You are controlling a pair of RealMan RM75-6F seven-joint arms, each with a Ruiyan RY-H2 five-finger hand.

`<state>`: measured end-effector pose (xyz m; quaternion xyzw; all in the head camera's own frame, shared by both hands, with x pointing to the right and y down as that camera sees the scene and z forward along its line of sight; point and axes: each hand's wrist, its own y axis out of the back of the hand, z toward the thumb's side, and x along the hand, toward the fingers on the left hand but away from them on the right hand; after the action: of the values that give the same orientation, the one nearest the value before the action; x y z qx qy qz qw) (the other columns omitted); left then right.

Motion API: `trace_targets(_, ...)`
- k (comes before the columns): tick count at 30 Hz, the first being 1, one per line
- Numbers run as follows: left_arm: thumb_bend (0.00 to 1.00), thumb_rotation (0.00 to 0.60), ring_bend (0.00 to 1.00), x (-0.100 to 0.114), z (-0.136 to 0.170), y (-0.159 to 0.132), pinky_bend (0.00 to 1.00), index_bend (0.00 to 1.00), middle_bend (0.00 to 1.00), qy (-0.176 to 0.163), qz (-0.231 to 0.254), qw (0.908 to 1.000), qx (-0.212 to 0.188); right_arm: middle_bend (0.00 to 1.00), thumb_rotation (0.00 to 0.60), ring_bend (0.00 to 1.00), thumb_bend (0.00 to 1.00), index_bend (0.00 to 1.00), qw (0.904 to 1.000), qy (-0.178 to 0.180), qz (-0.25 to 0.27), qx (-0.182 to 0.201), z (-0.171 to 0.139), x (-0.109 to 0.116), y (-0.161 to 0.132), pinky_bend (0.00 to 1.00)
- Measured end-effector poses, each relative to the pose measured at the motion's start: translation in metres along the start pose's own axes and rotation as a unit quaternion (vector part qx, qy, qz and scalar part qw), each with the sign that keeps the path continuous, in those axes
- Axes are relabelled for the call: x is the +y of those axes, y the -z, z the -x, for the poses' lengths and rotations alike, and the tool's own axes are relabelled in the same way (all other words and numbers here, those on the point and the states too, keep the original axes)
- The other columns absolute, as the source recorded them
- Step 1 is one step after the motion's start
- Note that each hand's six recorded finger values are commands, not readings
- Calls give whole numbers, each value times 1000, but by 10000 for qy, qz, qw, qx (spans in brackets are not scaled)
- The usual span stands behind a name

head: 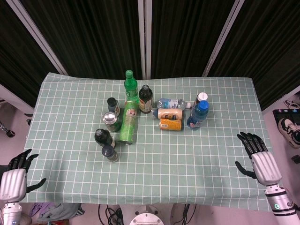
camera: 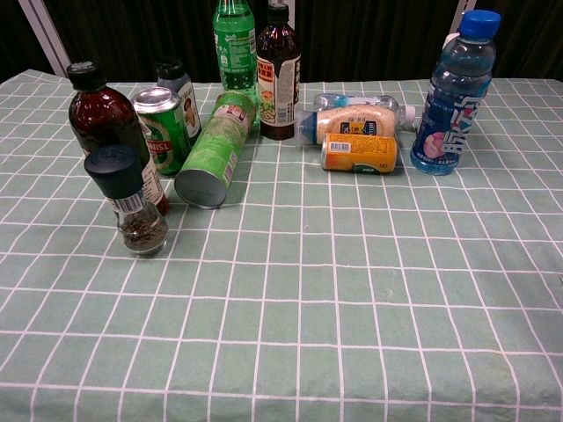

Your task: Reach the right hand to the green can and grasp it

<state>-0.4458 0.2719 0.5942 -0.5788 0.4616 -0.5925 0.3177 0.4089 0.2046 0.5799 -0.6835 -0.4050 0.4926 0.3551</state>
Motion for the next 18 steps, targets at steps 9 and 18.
trace_targets(9,0,600,113,0,2,-1,160,237,110,-3,9,10000,-12,39,600,0,238,0,9996,-106,-74,249,8,-5,-10,60)
trace_targets(18,0,600,113,4,12,1,160,237,110,-102,36,9999,39,40,600,0,223,0,9901,-618,-481,1165,49,-24,-55,61)
